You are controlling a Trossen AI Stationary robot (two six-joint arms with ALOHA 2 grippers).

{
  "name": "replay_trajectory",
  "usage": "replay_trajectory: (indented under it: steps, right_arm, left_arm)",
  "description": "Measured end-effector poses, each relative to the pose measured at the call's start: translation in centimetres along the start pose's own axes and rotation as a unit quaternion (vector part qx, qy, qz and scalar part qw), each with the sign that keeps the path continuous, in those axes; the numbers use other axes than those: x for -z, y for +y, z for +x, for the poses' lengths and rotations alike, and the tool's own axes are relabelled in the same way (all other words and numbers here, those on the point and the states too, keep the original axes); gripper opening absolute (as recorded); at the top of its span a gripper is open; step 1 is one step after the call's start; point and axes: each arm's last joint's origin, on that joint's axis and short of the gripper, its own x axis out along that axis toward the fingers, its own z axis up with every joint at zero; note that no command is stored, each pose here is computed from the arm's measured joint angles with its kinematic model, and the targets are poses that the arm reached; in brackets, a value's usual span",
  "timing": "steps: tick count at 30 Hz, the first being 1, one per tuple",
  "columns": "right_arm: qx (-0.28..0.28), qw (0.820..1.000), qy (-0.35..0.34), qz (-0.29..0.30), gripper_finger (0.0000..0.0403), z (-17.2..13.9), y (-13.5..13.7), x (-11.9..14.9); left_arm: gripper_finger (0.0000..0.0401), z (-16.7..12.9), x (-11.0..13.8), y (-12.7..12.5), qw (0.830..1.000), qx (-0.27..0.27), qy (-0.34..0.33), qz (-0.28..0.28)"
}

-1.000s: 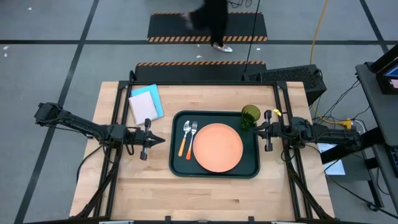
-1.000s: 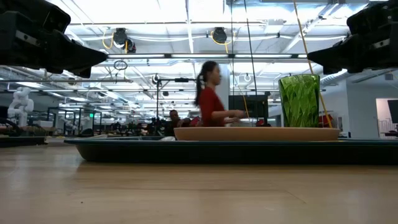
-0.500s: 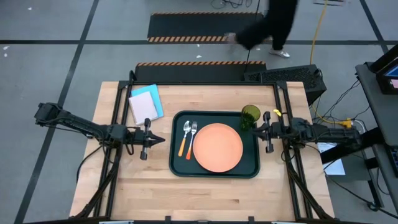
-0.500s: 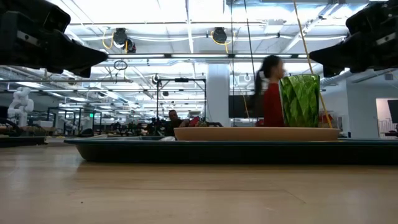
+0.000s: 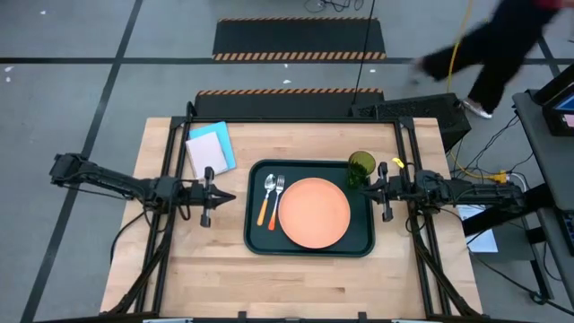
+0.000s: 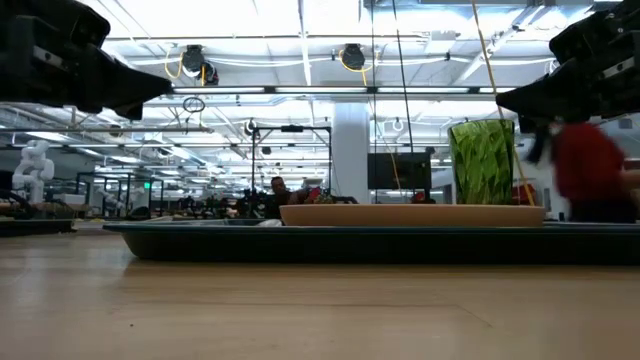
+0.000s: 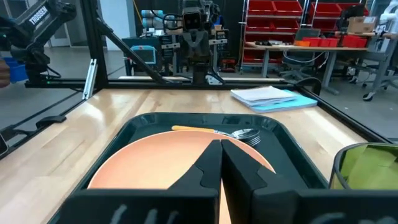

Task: Pick and place plate/cup/fork/spoon on tray
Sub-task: Return to Home Position

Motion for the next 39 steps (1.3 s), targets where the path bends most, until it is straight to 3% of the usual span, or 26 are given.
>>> replay_trajectory:
  steps: [22,39]
  right_arm:
    - [0.000,1.000,-0.008,-0.001,0.0000,0.0,0.0,-0.2]
    - [0.000,1.000,-0.008,-0.001,0.0000,0.0,0.0,-0.2]
  left_arm:
    - [0.0014,-1.3,0.7,1.0,0.999,-0.020,0.043,-0.018]
    - [0.0014,-2.8,0.3,1.9,0.999,-0.038,0.014,0.008]
